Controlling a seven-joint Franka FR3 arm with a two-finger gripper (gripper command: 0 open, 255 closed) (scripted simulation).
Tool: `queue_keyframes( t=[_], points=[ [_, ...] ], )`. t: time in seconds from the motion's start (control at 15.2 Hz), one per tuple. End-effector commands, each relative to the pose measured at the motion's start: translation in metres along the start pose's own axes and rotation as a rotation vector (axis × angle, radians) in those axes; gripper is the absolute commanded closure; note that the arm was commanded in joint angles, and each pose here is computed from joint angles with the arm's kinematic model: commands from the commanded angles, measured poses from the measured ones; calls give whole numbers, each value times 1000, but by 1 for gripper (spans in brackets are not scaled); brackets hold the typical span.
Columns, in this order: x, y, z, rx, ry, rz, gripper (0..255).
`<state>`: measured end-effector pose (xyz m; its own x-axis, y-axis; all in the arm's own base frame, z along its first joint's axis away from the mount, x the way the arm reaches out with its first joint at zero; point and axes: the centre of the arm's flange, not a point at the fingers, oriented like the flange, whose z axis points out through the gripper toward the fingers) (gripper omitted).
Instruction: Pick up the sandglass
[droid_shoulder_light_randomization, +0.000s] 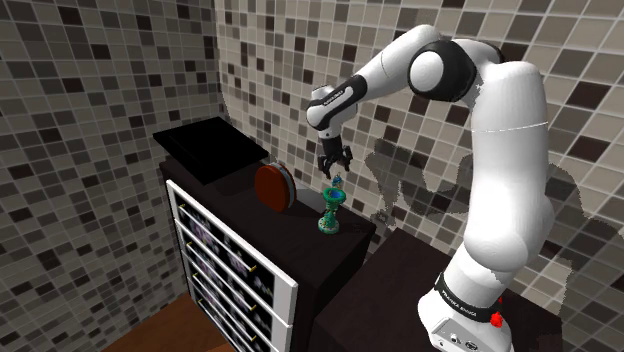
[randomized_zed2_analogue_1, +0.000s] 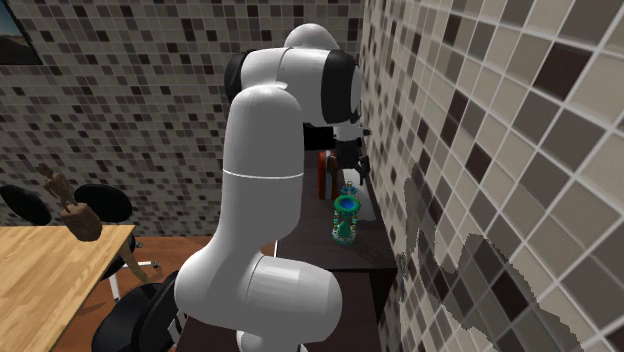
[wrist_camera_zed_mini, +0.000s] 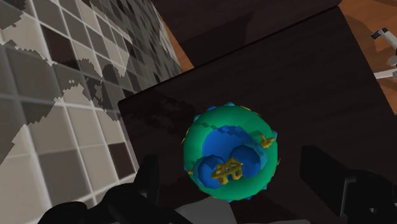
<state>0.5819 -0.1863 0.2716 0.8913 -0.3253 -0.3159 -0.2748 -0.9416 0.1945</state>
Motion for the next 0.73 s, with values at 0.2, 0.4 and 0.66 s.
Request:
queue_keyframes(
  t=[0.2, 0.4, 0.66],
  points=[
    [14, -3, 24, -3, -4, 5, 0],
    [18, -5, 37, -3, -4, 5, 0],
    [19, -6, 36, -3, -4, 5, 255]
  ],
)
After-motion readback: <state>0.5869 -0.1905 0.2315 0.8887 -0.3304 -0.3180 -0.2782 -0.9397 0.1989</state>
